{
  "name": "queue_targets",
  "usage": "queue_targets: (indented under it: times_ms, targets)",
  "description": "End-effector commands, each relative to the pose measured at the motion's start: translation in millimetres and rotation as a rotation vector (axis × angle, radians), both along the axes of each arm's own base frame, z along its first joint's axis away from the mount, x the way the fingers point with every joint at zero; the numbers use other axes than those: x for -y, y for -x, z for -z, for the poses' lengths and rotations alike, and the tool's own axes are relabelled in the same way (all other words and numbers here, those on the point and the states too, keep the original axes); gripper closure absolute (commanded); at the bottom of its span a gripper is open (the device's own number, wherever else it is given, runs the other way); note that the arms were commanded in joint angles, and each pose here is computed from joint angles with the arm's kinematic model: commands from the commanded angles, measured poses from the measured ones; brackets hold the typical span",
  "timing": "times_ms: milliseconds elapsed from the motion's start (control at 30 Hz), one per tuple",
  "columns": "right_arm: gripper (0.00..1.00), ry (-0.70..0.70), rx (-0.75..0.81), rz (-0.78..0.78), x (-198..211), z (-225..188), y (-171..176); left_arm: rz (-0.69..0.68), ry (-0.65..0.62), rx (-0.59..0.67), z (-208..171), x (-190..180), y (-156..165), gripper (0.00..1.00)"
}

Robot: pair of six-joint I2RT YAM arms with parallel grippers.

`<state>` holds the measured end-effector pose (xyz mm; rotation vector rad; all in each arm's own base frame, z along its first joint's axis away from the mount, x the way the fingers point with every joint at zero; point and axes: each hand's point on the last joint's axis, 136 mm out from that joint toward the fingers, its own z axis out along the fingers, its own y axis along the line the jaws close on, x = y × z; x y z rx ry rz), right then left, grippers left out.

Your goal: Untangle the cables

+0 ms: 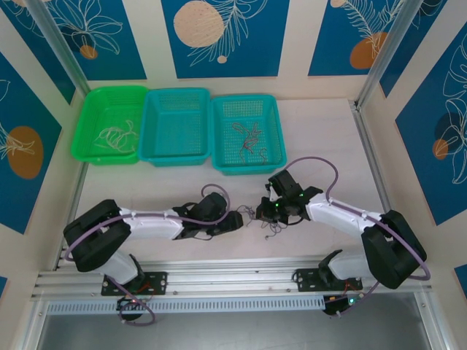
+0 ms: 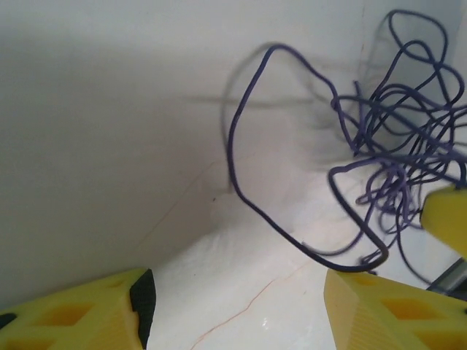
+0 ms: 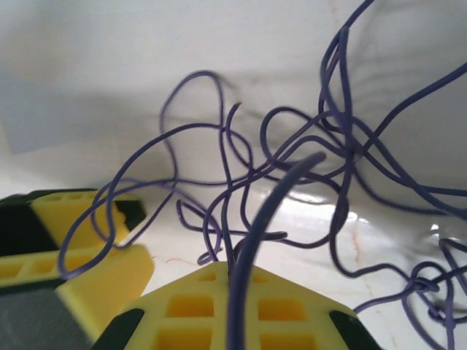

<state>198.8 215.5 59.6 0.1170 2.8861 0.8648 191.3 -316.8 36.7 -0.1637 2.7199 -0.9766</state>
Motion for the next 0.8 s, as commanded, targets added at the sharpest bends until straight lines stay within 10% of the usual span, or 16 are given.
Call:
queue_targets:
  times_ms: [0,200,600,767]
  targets:
    - [1.0,-0.062,0.03,-0.052,-8.9,-18.7,6.6,-0.068,0.078,-0.011,-7.9,4.5,-14.3,0.37]
    - [1.0,-0.136,0.066,-0.064,-14.4,-35.0,11.2,-0.107,0.153,0.012,-21.7,-1.4,-32.9,0.39]
    - [1.0,-0.115,0.071,-0.013,-8.2,-35.9,6.1,0.017,0.146,0.05,-25.9,7.3,-28.9,0.97]
    - [1.0,-0.104,0.062,0.01,-4.0,-32.2,4.8,0.046,0.177,0.119,-40.4,7.0,-28.9,0.86]
